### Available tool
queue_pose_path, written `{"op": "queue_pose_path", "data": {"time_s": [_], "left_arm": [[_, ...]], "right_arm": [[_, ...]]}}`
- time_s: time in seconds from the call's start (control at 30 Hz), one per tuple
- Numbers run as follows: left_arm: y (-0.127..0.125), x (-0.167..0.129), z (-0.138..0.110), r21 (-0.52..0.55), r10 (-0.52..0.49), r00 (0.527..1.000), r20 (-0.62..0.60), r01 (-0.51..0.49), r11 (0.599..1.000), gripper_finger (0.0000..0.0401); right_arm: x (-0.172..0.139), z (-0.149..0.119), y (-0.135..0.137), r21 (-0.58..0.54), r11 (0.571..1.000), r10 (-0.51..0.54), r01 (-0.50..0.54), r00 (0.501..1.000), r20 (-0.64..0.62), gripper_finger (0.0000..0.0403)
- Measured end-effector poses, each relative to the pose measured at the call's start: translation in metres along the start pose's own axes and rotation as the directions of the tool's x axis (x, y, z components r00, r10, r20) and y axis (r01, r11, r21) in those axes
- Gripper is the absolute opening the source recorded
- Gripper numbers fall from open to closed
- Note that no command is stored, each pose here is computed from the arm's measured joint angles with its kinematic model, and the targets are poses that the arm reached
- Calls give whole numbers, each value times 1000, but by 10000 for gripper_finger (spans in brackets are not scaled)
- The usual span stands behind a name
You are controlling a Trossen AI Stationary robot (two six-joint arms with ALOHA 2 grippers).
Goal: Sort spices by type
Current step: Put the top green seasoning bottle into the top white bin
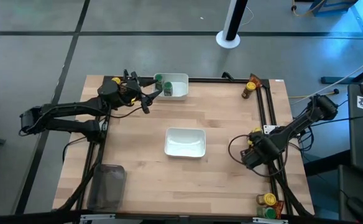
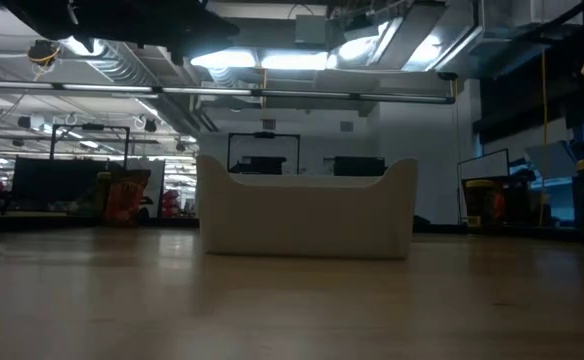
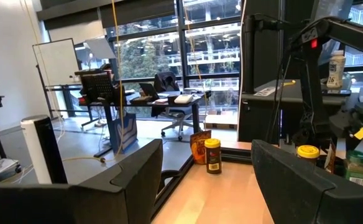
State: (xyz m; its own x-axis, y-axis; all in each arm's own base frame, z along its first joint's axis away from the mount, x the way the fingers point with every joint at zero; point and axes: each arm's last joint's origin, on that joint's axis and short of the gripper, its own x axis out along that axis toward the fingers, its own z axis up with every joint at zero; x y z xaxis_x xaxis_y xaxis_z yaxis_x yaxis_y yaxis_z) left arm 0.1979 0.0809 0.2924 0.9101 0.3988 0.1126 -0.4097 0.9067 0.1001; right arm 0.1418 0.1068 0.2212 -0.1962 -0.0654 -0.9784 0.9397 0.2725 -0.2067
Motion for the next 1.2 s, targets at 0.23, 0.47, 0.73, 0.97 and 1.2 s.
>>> {"op": "queue_pose_path", "data": {"time_s": [0.23,0.47,0.73,0.97,1.2], "left_arm": [[0,0,0,0,0,1000,0,0,1000,235],[0,0,0,0,0,1000,0,0,1000,235],[0,0,0,0,0,1000,1,0,1000,235],[0,0,0,0,0,1000,1,0,1000,235],[0,0,0,0,0,1000,1,0,1000,235]], "right_arm": [[0,-1,4,-4,999,36,-36,999,-2,335],[0,-1,6,1,998,68,-68,998,12,279],[0,0,10,-18,993,118,-117,991,64,239],[0,0,10,-44,992,125,-121,989,84,232],[0,0,10,-91,989,125,-118,989,84,213]]}}
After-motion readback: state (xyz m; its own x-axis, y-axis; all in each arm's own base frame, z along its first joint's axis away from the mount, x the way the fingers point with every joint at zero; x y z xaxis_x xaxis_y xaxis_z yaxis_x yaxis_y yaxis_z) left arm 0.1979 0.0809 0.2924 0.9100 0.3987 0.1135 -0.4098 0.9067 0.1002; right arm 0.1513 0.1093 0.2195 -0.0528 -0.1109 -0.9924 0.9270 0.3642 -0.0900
